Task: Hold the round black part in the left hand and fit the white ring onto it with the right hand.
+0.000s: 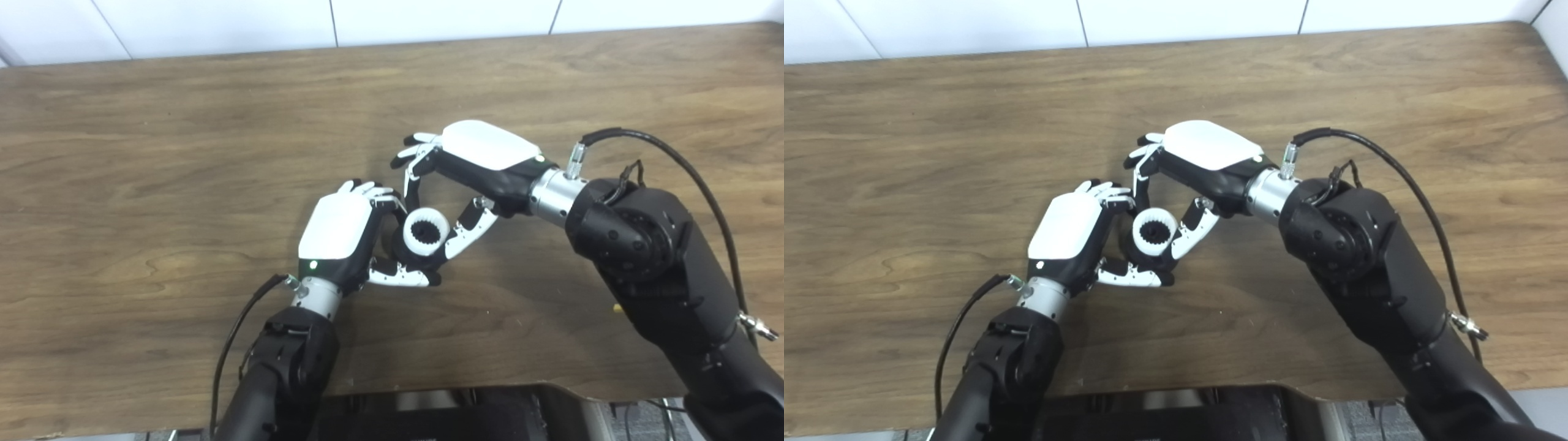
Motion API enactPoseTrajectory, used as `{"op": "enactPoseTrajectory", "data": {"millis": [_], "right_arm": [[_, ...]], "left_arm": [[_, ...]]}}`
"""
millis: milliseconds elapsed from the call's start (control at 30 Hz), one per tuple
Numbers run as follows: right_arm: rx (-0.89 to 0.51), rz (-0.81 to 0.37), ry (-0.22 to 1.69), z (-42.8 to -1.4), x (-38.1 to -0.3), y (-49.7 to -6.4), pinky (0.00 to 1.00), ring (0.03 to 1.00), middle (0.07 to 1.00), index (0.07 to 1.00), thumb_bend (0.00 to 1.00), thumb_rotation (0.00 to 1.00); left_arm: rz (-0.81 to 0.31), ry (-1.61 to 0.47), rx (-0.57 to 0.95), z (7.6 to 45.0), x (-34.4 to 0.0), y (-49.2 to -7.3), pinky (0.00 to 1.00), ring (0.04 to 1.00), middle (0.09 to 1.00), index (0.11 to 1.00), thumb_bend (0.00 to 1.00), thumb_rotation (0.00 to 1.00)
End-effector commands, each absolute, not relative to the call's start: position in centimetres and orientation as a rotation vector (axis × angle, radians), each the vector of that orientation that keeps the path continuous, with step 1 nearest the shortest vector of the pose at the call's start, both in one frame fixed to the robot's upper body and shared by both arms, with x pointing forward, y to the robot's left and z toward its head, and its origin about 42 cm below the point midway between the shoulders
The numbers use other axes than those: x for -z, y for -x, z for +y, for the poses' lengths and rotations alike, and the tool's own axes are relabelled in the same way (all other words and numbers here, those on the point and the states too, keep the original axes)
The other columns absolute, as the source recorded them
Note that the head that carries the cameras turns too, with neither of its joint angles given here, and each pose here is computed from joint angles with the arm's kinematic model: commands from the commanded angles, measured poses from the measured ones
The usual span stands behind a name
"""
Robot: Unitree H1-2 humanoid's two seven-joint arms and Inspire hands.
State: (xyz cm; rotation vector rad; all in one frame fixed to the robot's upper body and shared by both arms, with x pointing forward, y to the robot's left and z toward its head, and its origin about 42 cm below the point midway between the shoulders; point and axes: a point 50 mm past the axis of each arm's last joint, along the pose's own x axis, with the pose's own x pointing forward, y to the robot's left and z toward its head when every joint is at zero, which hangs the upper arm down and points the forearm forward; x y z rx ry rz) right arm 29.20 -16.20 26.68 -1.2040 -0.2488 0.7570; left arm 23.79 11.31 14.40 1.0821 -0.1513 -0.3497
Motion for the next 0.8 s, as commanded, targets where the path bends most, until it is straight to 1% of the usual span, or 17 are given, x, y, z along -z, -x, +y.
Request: {"op": "enactPoseTrajectory", "data": {"millis": [0, 300, 767], "right_arm": [[-0.720, -0.307, 1.211, -15.9, -27.6, -29.6, 0.90, 0.953, 0.861, 0.484, 0.52, 0.14], [-0.708, -0.303, 1.218, -16.1, -27.1, -30.0, 0.89, 0.951, 0.863, 0.484, 0.52, 0.14], [-0.686, -0.306, 1.229, -16.5, -26.3, -30.3, 0.84, 0.934, 0.848, 0.484, 0.52, 0.14]], "left_arm": [[-0.141, -1.076, 0.378, 10.8, -14.3, -23.6, 0.95, 0.875, 0.789, 0.481, 0.53, 0.05], [-0.147, -1.075, 0.372, 10.8, -14.4, -23.5, 0.94, 0.868, 0.785, 0.481, 0.53, 0.05], [-0.151, -1.083, 0.370, 10.7, -14.7, -23.4, 0.94, 0.872, 0.784, 0.481, 0.53, 0.05]]}}
